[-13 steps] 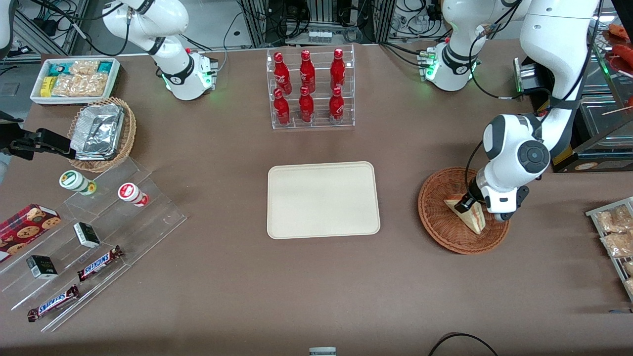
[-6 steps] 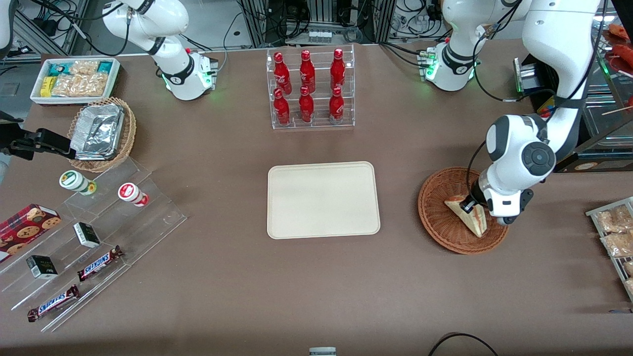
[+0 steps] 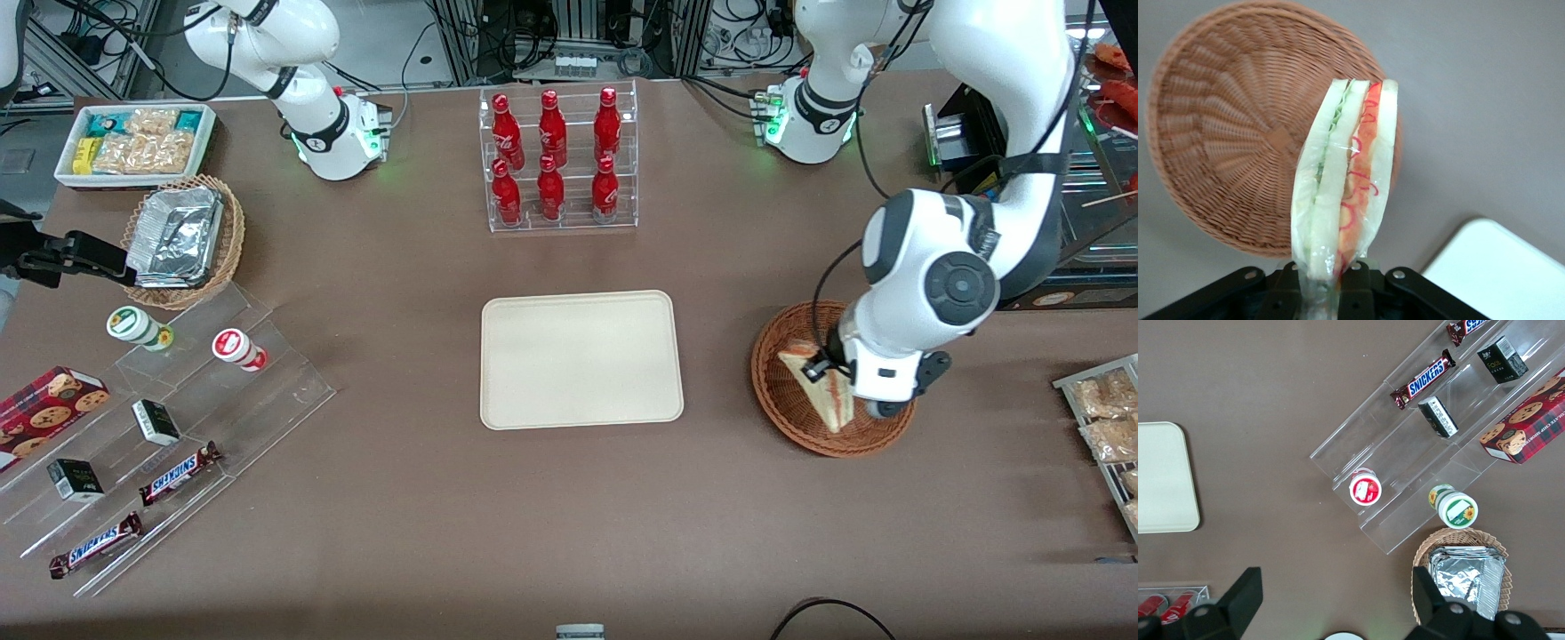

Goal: Place sandwich from basket to tray
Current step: 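Carry the sandwich over to the cream tray with the left gripper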

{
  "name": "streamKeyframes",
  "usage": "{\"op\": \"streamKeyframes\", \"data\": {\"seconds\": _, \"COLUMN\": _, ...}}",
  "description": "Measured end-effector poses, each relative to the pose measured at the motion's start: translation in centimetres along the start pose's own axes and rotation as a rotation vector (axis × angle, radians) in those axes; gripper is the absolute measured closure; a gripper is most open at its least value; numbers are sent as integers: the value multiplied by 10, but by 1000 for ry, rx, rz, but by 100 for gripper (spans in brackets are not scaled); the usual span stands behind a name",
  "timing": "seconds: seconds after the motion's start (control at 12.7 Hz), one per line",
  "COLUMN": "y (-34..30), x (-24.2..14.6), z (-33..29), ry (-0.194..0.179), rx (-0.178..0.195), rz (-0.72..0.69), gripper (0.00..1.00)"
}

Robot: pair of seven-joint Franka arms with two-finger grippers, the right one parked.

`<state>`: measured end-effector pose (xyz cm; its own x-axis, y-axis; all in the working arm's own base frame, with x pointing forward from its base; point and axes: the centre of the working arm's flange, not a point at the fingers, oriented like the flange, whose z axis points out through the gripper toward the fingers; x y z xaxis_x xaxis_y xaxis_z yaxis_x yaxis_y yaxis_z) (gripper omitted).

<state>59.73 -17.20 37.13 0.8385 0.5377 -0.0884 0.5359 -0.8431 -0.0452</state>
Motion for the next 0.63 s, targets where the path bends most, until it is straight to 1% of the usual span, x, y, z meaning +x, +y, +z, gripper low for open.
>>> {"op": "streamKeyframes", "data": {"seconds": 0.16, "y": 34, "x": -31, "z": 12, "ry": -9, "rx": 10, "rz": 103, "gripper": 85}}
{"op": "streamKeyframes", "data": {"seconds": 0.32, "y": 76, "x": -72, "z": 27, "ry": -18, "rx": 20, "rz": 205, "gripper": 85}}
{"op": "streamKeyframes", "data": {"seconds": 0.47, "y": 121, "x": -115, "z": 40, "ry": -20, "rx": 20, "rz": 295, "gripper": 85}}
{"op": "streamKeyframes", "data": {"seconds": 0.63, "y": 156, "x": -148, "z": 58, "ry": -26, "rx": 23, "rz": 333, "gripper": 85}}
